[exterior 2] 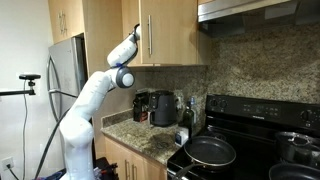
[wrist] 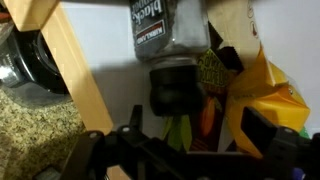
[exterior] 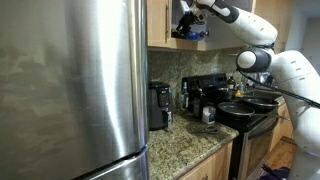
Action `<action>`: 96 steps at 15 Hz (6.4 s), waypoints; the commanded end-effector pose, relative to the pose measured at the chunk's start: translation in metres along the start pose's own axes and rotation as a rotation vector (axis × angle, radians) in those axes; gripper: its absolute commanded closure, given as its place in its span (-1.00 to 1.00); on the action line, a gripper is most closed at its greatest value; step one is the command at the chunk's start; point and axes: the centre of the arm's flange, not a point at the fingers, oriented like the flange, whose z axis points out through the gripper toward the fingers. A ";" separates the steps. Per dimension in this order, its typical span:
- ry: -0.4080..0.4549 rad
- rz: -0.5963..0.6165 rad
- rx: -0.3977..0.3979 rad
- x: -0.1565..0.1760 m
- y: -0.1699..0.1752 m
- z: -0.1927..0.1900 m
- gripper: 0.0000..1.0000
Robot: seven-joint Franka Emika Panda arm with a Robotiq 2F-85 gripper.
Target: Close the drawer of the air fryer, open the right upper cabinet door, remove the black bottle from the cabinet and put it on the countertop
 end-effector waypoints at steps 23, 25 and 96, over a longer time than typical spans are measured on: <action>0.174 -0.093 0.133 -0.033 -0.017 0.009 0.46; 0.228 -0.098 0.183 -0.035 -0.013 -0.028 0.46; 1.236 -0.565 -1.181 -0.146 0.307 0.151 0.46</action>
